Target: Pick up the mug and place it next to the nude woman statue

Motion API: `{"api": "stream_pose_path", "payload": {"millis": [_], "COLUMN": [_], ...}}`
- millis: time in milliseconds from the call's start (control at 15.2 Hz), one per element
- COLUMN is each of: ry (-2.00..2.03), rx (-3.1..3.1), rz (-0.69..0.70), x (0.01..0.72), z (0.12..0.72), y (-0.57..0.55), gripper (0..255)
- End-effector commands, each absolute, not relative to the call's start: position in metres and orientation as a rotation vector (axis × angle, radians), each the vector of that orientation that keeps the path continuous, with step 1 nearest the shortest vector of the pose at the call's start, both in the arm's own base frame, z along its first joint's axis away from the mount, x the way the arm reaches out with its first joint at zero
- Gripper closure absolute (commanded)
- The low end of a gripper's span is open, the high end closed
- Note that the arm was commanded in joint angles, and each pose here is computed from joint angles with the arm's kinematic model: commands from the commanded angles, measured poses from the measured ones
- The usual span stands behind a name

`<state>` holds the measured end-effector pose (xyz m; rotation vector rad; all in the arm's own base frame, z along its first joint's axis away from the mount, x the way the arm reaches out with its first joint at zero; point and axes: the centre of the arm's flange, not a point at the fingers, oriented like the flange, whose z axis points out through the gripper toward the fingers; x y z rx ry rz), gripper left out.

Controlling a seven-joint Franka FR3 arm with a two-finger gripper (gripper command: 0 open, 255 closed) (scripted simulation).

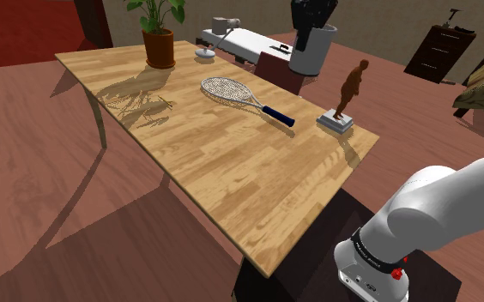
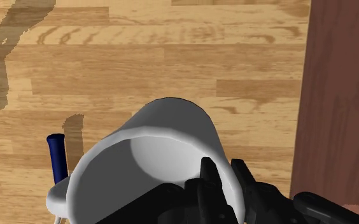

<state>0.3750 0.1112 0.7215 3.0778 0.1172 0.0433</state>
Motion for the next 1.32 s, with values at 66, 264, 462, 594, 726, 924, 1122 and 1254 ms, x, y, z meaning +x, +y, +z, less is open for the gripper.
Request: {"api": "stream_pose_path", "payload": {"millis": [66,264,462,594,726,924,1122,1254], "ry": [0.117,0.117,0.117,0.117,0.117,0.117,0.117,0.117], "rx": [3.078,3.078,3.078,3.078,3.078,3.078,3.078,3.078], "rz": [0.043,0.043,0.043,0.043,0.043,0.043,0.043,0.043], "x": [0.376,0.373,0.369,0.366,0.363,0.359,0.354,0.351], "z": [0.738,0.739,0.739,0.739,0.739,0.739,0.739,0.739], "y": [0.111,0.085,0.045,0.019,-0.007,-0.046,-0.086,-0.112], "gripper": [255,255,255,255,255,255,255,255]}}
